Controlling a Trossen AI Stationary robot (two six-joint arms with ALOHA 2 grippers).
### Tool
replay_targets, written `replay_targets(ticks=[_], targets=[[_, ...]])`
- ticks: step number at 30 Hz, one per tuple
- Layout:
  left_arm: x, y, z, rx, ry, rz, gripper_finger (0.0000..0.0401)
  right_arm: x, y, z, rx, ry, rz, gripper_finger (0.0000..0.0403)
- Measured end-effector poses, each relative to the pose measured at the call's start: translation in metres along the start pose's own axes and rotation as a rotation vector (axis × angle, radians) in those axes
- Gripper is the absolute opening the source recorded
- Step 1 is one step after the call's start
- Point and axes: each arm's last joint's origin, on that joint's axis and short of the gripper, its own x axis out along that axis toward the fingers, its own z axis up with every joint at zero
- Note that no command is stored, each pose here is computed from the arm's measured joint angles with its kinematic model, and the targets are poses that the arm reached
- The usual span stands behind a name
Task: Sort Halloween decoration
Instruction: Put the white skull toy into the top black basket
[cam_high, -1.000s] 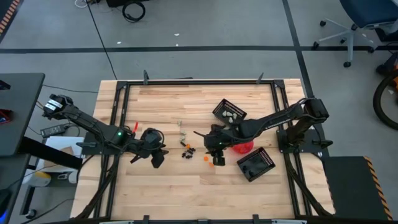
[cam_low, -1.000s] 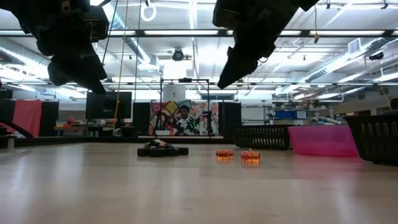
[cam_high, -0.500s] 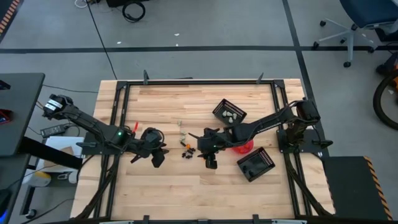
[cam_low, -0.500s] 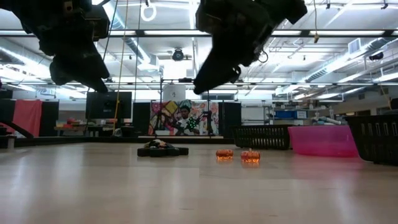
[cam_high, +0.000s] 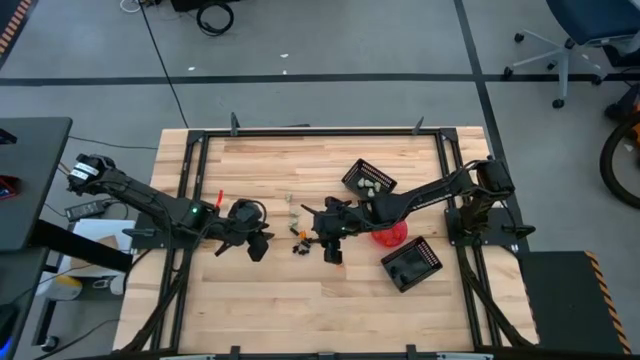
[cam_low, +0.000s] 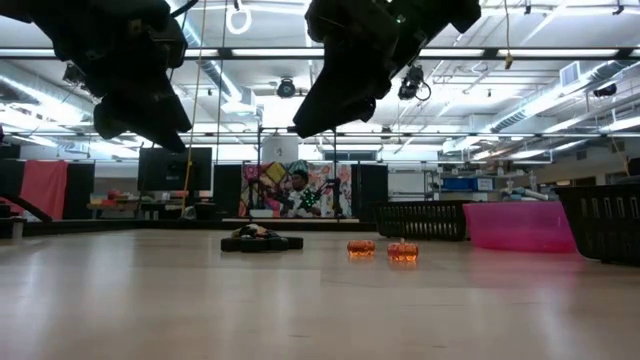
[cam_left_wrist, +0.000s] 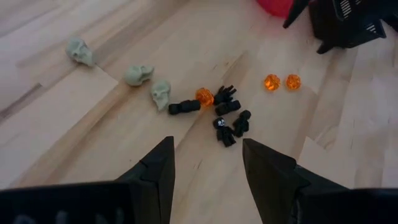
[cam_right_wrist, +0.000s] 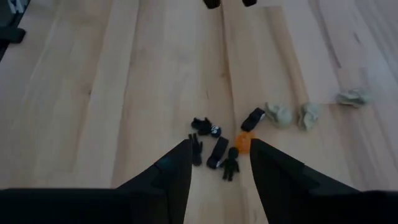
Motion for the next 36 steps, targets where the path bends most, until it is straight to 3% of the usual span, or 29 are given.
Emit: replay_targets(ticks=[8,19,28,36], targets=[[0.000,0.000,0.000,-0.006,0.004,-0.005,0.0162,0.002,-0.013,0.006,-0.001,-0.048,-0.020,0.0166],[-0.001,-0.003,-0.002,-0.011,0.102,-0.088,0.0162,0.034,-0.020,0.001,0.014,-0.103,-0.037,0.0166],[0.003,0.021,0.004,0.080,0.152,0.059,0.0162,0.081,-0.030,-0.019,0.035,-0.142,-0.072,0.0166],[0.006,0.031,0.015,0.043,0.178,0.036,0.0162,0.092,-0.064,-0.019,0.076,-0.195,-0.218,0.0166]])
